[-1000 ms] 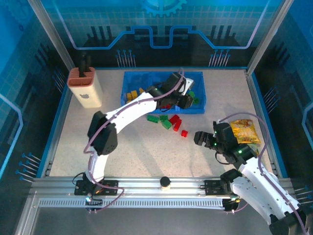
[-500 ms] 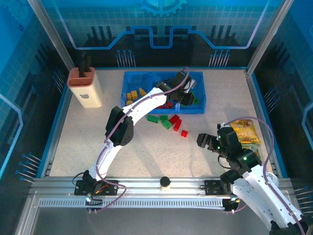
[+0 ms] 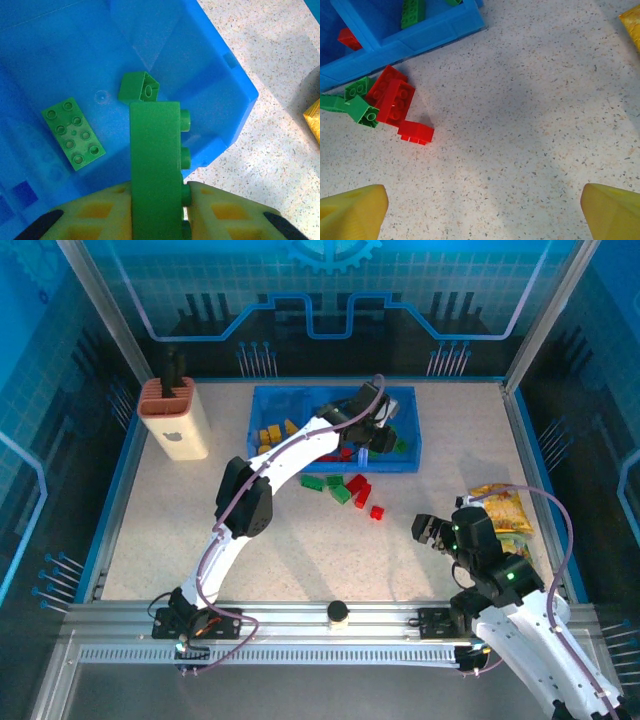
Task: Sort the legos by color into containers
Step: Place the lego in the container, then pick up the lego from the center of the table.
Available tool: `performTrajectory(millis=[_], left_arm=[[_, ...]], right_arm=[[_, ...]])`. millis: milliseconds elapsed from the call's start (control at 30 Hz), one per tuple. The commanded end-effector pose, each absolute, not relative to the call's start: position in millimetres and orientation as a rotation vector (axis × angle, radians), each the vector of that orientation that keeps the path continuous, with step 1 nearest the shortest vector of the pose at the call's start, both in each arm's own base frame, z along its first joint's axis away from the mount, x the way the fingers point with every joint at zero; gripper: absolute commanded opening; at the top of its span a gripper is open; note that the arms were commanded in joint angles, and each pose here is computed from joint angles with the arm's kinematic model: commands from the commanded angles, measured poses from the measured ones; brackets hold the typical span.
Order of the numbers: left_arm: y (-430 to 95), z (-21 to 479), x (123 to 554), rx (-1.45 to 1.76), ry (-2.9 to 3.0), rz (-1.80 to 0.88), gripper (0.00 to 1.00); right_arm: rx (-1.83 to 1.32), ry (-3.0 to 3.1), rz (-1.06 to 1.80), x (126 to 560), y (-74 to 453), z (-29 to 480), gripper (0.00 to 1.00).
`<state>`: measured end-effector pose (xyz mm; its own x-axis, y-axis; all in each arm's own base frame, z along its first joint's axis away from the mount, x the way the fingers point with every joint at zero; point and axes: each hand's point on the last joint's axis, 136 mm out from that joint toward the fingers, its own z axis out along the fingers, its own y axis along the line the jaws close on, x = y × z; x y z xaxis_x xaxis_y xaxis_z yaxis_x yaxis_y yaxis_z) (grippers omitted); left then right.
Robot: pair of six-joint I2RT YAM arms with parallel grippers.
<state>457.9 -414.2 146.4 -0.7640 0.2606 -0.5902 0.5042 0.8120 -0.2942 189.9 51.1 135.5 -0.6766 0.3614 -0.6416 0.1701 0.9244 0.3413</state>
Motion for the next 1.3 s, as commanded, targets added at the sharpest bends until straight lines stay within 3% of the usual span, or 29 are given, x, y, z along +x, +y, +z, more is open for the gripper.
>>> performTrajectory(millis=[0, 233, 500, 700, 1133, 1267], left_arm=[[-411.8, 144.0, 465.2, 0.565, 2.454, -0.587, 0.33], [-410.6, 151.4, 464.9, 0.564, 2.447, -0.584, 0.45], [-398.2, 199.8, 449.1, 0.545, 2.363, -0.615, 0.5], [-364.7, 209.4, 419.3, 0.478, 2.328, -0.634, 0.51], [-257.2, 152.6, 327.4, 0.254, 2.418, -0.548, 0.54], [-230.7, 130.7, 299.9, 0.171, 2.445, -0.536, 0.54]], right_arm=[[0.426, 2.299, 0.312, 189.6, 44.0, 141.8, 1.0], [0.418, 2.3, 0.328, 190.5, 46.7, 142.6, 1.0], [0.325, 2.348, 0.366, 196.3, 61.9, 136.8, 1.0], [0.166, 2.45, 0.407, 208.2, 87.4, 126.5, 1.0], [-0.101, 2.599, 0.326, 243.8, 126.5, 110.2, 1.0], [-0.157, 2.626, 0.308, 255.3, 141.6, 105.0, 0.96]])
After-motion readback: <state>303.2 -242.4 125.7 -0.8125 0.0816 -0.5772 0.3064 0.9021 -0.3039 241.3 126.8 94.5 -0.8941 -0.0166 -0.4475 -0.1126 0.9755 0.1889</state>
